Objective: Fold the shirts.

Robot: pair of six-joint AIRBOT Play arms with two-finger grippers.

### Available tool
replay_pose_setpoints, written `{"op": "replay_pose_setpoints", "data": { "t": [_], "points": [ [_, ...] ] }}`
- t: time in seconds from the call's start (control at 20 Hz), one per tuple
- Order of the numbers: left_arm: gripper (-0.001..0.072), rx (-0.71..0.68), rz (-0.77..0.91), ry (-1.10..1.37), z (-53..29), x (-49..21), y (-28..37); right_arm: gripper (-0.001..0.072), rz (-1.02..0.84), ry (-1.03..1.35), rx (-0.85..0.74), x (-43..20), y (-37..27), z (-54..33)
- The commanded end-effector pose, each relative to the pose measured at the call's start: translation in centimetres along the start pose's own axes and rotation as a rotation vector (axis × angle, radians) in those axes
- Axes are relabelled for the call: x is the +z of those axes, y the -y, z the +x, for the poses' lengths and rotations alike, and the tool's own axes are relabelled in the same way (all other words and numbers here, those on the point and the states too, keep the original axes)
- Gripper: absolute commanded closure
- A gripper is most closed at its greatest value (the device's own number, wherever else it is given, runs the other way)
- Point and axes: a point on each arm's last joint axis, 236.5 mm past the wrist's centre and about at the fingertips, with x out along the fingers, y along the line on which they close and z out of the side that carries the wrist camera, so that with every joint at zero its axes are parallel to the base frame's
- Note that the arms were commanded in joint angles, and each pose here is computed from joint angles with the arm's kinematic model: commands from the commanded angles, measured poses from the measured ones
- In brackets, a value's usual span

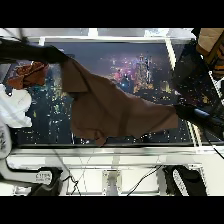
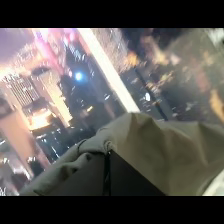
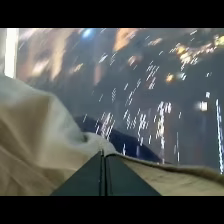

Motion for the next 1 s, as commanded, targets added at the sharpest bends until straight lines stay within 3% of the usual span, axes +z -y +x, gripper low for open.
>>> {"op": "replay_pose_setpoints", "data": {
  "t": [0.0,0.3,0.35,0.4,0.45,0.5,0.55,0.75,0.95],
  "points": [
    [0.0695,0.07,-0.017,0.014,9.8,-1.4,-5.7,0.0686,0.143,0.19,-0.028,2.0,3.9,5.9],
    [0.0672,0.182,-0.071,0.129,12.7,-0.3,-11.2,0.0685,0.277,0.161,-0.114,0.7,8.3,11.9],
    [0.0548,0.191,-0.052,0.132,12.4,0.0,-11.4,0.0685,0.301,0.163,-0.118,0.7,8.6,12.4],
    [0.04,0.194,-0.047,0.139,12.0,0.3,-11.5,0.0637,0.317,0.179,-0.117,1.0,8.7,12.4],
    [0.034,0.195,-0.042,0.152,11.3,1.0,-11.6,0.0489,0.319,0.206,-0.114,1.7,8.7,12.3],
    [0.034,0.182,-0.031,0.163,10.3,2.1,-11.2,0.0327,0.321,0.23,-0.105,2.7,8.4,12.0],
    [0.034,0.164,-0.013,0.175,9.1,3.3,-10.5,0.0273,0.316,0.251,-0.093,3.8,7.9,11.7],
    [0.0351,0.146,0.148,0.252,0.3,9.3,-6.4,0.0271,0.178,0.395,-0.051,11.2,4.8,8.8],
    [0.0351,0.29,0.273,0.297,-10.2,10.8,-2.7,0.0272,-0.105,0.488,-0.085,17.0,1.4,3.2]
  ]
}}
